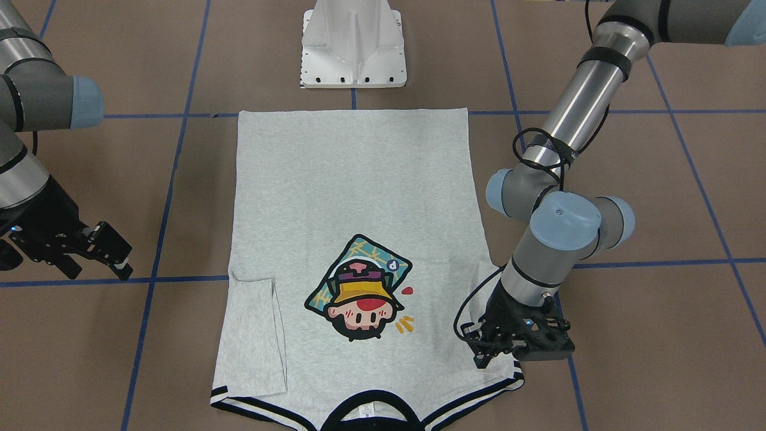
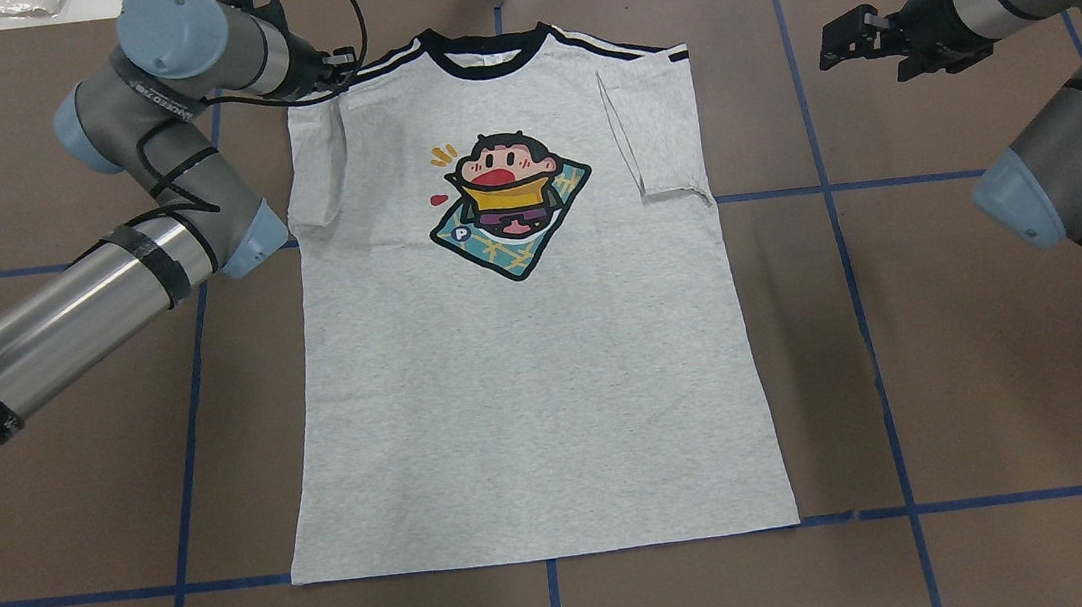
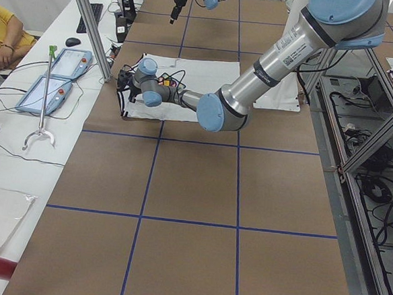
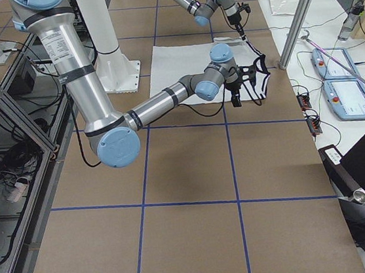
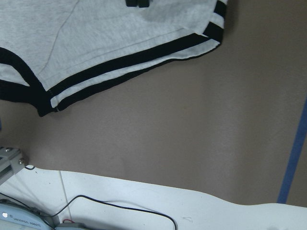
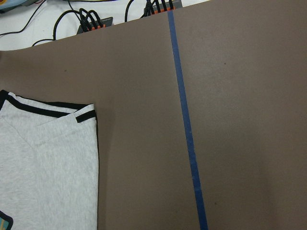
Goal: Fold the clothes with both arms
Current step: 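Fold the sleeve nearest the left gripper inward onto the shirt body, then move both grippers toward the hem corners nearest the robot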
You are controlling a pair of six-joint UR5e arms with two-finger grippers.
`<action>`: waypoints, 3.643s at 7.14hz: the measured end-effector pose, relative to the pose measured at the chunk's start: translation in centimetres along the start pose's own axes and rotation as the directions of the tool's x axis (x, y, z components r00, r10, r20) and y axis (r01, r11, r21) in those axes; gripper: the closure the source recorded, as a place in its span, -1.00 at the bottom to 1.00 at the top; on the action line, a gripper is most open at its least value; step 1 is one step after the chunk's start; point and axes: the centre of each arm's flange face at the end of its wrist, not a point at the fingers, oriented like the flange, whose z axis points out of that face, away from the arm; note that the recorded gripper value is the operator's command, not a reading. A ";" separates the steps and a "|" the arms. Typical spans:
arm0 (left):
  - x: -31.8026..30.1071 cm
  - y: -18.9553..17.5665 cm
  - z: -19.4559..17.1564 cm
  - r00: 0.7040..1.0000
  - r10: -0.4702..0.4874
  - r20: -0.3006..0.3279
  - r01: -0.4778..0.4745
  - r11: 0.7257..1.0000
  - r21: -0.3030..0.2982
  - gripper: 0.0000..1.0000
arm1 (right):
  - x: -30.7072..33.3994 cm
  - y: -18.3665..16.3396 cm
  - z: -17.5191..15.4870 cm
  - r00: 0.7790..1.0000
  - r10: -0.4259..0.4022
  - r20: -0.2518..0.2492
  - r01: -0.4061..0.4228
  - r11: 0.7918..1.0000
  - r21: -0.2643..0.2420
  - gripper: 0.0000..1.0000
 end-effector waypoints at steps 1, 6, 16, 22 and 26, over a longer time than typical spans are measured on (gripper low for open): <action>0.6 0.3 0.5 1.000 0.001 0.012 -0.001 1.000 0.019 -0.44 | 0.0 0.0 0.0 1.000 0.001 -0.002 -0.001 1.000 0.002 -0.99; 3.5 2.8 -3.8 0.994 0.035 -0.103 -0.032 0.999 0.029 -0.58 | -1.4 0.3 -0.9 0.997 0.070 0.020 -0.070 0.997 0.016 -0.99; -4.7 15.2 -23.3 0.971 -0.093 -0.219 0.019 0.948 -0.318 -0.98 | -9.3 42.4 -1.9 0.859 0.472 -0.198 -0.496 0.864 -0.089 -0.83; -5.1 15.5 -23.5 0.972 -0.095 -0.217 0.022 0.948 -0.318 -0.99 | -8.7 46.4 0.3 0.828 0.504 -0.244 -0.522 0.853 -0.011 -0.67; -5.0 15.9 -23.2 0.972 -0.098 -0.213 0.025 0.946 -0.322 -0.99 | -8.3 46.7 1.3 0.827 0.500 -0.259 -0.517 0.856 0.000 -0.32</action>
